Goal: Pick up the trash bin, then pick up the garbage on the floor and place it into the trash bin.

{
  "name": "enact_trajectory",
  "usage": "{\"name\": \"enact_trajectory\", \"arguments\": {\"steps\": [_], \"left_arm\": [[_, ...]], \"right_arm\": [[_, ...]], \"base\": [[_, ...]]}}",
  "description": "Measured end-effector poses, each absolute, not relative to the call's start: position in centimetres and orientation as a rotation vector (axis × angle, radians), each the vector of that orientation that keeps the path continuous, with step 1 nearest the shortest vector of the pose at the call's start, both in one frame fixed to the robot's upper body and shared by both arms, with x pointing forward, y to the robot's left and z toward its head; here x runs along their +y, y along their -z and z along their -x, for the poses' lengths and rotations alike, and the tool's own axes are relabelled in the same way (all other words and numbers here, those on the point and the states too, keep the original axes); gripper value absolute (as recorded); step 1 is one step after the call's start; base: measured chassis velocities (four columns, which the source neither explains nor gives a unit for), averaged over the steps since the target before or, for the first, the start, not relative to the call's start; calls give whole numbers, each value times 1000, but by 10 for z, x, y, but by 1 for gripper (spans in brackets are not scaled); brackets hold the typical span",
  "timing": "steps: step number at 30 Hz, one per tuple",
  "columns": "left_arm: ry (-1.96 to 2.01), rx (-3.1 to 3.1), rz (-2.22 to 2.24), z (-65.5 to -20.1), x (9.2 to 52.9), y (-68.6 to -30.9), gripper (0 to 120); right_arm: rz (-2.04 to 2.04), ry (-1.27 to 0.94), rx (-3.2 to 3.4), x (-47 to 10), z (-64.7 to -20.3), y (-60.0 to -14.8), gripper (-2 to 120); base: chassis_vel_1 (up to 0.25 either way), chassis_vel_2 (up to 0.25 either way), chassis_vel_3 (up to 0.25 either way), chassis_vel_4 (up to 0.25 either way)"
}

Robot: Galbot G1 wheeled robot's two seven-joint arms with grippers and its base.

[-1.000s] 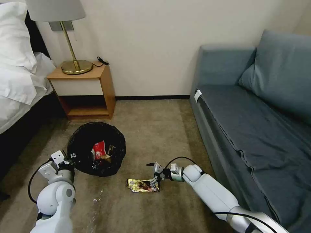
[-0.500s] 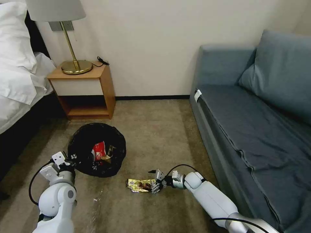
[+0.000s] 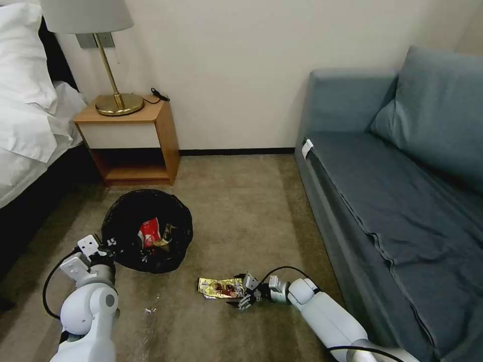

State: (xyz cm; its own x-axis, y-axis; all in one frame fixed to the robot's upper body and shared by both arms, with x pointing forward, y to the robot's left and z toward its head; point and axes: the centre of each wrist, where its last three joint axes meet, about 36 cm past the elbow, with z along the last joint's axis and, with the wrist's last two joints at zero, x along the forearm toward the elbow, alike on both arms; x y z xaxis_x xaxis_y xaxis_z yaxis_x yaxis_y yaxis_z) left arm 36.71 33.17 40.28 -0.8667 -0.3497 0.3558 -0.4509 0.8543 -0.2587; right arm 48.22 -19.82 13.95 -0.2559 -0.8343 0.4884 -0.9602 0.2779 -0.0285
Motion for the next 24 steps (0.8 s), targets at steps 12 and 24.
{"name": "enact_trajectory", "arguments": {"steps": [12,24], "left_arm": [[-484,-2744,-606,-371,333,-407,1],[-483,-2742,-608,-371,334,-406,1]], "right_arm": [[-1600,-431,-2208,-198,-484,-140,50],[-1527,-441,-2285,-199,-503,-154,39]], "base": [[0,0,0,0],[0,0,0,0]]}}
